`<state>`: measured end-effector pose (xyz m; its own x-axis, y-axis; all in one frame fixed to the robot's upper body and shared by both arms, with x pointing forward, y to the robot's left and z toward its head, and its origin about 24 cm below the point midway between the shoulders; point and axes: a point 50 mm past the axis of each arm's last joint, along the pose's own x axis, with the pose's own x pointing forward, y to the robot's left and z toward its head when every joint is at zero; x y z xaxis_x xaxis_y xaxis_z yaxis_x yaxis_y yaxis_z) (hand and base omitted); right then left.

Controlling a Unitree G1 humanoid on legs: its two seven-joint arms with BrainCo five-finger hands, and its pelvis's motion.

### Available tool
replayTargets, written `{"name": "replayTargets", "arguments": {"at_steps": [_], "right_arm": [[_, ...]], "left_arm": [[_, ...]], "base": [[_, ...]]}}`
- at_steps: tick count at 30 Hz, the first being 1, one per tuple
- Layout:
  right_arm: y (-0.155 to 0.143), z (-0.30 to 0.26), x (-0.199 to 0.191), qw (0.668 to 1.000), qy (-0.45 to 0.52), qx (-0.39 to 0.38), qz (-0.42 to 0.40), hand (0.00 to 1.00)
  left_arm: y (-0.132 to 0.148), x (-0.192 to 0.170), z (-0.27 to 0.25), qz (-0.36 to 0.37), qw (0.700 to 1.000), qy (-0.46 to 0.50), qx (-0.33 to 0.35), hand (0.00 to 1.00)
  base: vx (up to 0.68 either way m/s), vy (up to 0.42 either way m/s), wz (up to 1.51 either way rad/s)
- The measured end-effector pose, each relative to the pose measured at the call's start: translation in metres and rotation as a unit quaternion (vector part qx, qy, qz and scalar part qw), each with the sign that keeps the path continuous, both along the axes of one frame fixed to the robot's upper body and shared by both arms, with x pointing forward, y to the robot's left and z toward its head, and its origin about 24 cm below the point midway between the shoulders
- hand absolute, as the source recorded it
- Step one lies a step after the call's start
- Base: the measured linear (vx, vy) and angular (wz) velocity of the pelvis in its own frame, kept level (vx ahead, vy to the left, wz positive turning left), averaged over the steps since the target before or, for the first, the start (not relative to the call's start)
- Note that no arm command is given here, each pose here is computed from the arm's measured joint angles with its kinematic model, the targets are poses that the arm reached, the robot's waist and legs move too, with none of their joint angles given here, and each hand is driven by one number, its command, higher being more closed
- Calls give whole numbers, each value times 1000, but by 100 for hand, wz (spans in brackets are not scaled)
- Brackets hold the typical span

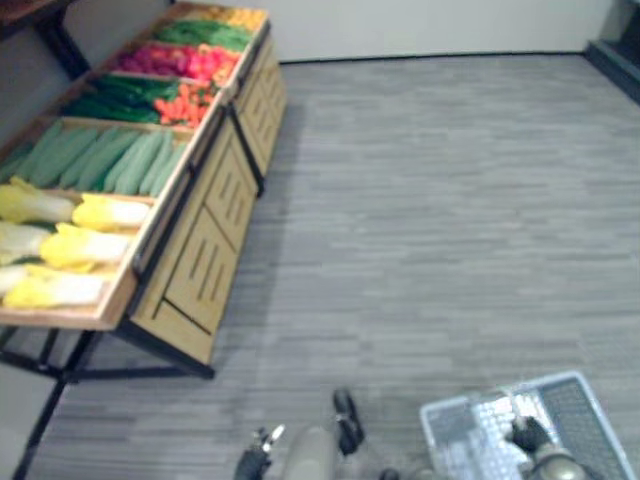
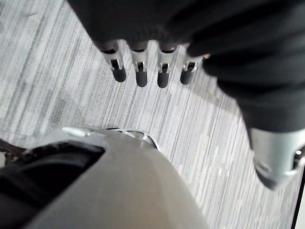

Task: Pick vegetable in the basket

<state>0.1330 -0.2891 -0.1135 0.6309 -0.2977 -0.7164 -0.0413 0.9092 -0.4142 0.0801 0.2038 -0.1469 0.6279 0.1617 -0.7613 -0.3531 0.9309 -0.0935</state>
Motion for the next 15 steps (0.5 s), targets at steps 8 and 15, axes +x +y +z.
{"name": "replayTargets", "arguments": {"at_steps": [8, 15], "right_arm": [[19, -17, -10, 999, 19, 26, -29, 100], [16, -19, -18, 996, 3, 30, -85, 100]], "left_arm": [[32, 1, 3, 44, 998, 14, 45, 0], [38, 28, 9, 59, 998, -2, 33, 0]], "base": [[540, 21, 93], [499, -281, 157]]}}
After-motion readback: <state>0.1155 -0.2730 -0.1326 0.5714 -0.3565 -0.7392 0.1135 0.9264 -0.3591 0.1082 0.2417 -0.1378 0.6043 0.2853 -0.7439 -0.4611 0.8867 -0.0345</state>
